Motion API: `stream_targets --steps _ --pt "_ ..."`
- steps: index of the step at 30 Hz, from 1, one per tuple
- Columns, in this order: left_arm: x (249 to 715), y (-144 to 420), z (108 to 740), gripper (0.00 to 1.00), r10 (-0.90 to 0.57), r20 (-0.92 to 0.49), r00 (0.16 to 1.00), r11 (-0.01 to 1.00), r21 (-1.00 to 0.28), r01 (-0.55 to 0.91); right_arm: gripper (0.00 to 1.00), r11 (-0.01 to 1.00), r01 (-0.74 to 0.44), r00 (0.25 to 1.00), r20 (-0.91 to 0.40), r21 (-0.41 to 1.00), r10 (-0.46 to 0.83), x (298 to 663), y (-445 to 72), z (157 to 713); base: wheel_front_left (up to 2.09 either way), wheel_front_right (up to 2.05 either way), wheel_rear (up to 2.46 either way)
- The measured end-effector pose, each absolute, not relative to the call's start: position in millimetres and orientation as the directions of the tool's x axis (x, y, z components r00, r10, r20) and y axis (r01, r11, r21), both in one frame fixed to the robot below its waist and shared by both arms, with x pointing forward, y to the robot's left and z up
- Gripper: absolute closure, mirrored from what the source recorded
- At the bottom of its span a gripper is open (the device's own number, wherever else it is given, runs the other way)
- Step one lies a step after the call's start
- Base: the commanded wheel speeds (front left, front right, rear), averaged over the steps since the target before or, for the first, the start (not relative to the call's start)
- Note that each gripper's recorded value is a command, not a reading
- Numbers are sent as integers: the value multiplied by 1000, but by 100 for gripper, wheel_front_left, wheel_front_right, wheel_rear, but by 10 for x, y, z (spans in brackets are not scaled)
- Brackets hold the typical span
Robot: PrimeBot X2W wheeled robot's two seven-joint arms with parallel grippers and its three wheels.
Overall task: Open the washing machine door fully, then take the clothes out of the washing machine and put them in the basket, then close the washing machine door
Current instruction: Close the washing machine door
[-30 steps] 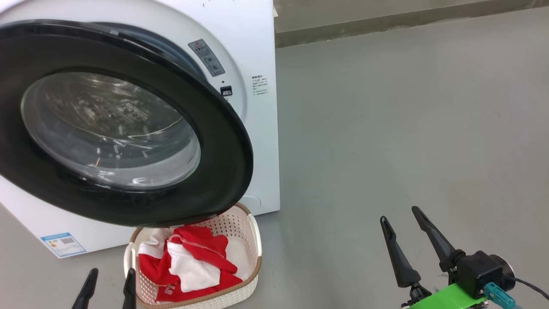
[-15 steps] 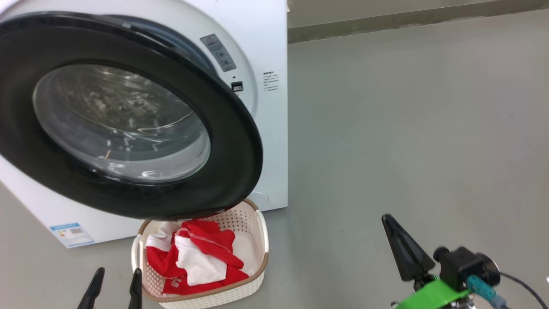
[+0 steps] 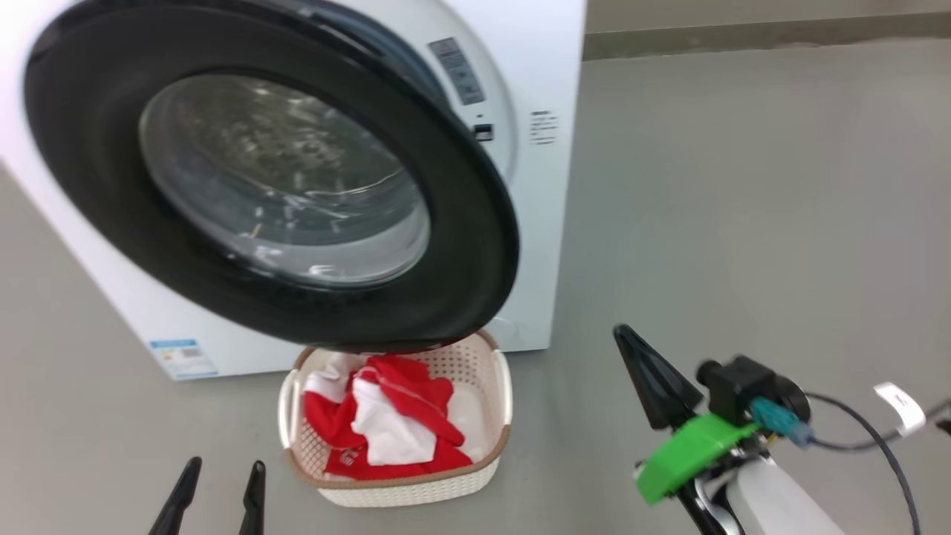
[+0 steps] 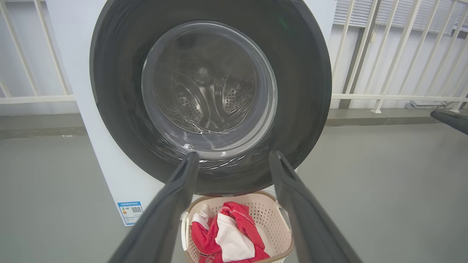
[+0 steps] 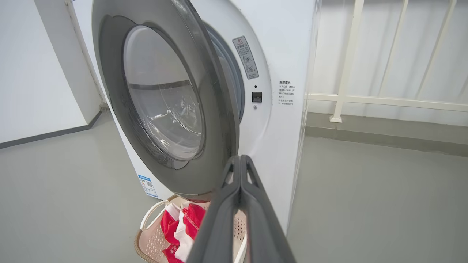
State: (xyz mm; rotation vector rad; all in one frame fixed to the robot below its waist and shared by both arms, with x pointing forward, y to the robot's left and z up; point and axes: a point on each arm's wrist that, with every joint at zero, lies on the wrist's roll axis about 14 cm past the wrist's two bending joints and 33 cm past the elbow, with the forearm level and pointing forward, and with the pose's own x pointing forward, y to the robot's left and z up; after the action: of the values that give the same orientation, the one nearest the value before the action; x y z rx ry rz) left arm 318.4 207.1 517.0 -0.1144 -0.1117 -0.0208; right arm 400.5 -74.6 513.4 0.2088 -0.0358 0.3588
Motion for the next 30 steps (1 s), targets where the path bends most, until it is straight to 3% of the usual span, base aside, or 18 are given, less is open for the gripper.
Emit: stream_targets --steps 17,30 --pt "3129 2334 5189 0 76 111 991 993 -102 -65 100 758 -647 762 97 80 640 4559 451 5508 0 0 0" --pt "3305 2480 5076 0 131 65 989 987 -106 -123 100 743 -669 742 99 39 663 5256 567 5575 0 0 0"
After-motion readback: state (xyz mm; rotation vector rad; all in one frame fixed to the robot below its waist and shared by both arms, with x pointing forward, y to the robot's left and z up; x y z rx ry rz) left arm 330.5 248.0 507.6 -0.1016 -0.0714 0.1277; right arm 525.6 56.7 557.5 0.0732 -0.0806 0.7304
